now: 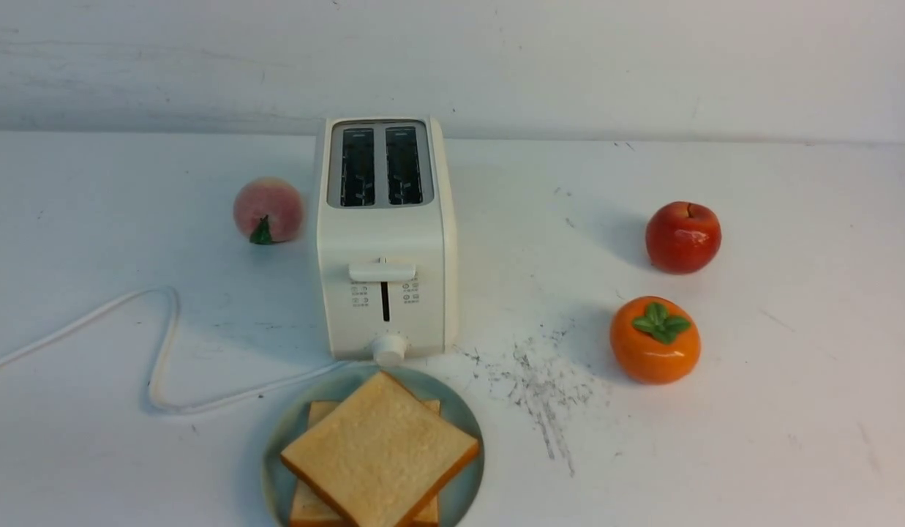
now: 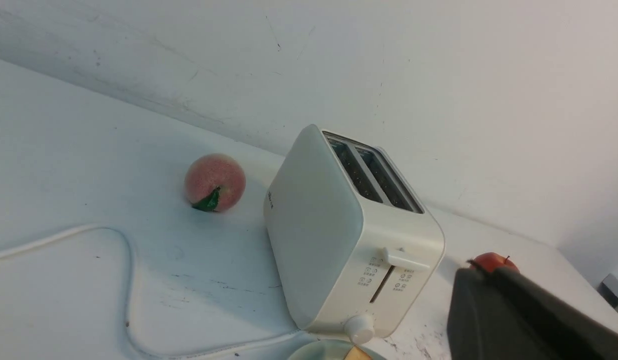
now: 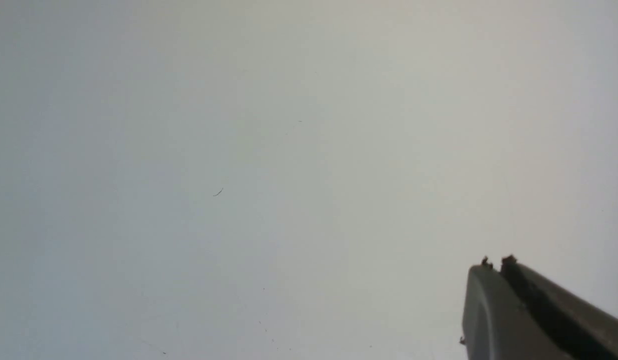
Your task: Take toasted bread from bread machine on white table place on plate.
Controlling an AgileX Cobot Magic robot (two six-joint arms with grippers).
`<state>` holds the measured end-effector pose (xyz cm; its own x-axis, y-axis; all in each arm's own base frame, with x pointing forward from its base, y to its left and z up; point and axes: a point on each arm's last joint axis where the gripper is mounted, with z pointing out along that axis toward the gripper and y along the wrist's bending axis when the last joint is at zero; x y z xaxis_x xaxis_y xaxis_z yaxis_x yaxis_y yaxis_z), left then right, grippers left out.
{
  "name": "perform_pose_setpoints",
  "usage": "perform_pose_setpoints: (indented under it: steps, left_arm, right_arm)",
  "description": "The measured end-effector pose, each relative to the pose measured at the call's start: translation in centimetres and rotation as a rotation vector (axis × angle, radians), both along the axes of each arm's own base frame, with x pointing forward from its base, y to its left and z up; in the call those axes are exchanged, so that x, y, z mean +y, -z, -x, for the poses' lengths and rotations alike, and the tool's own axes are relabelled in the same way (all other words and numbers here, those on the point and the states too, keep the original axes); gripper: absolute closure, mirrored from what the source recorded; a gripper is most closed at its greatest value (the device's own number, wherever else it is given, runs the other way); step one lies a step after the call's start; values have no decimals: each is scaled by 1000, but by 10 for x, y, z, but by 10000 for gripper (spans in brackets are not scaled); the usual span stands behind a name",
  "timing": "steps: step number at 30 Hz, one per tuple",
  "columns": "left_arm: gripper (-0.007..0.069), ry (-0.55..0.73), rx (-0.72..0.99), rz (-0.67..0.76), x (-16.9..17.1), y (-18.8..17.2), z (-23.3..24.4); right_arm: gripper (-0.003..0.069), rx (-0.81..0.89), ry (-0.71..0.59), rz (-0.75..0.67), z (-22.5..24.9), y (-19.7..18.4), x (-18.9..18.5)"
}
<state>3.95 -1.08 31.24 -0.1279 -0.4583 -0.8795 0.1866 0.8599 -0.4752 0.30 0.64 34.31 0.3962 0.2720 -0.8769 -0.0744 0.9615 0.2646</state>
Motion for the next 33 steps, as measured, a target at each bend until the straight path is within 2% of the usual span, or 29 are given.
perform_pose_setpoints:
  steps: [6,10,15,21,33]
  left_arm:
    - [609,-20,26,-150,1,28,-9]
    - [608,-17,41,-257,1,81,-12]
    - [606,-81,109,-282,4,128,-15]
    - [601,-116,228,-290,7,141,-13]
    - [589,-112,253,-292,7,144,-13]
  right_arm:
    - [625,0,0,-1,0,0,0]
    - [619,-1,-4,-7,0,0,0]
    - [615,0,-5,-6,0,0,0]
    - [606,4,-6,-6,0,0,0]
    - [582,3,-6,-6,0,0,0]
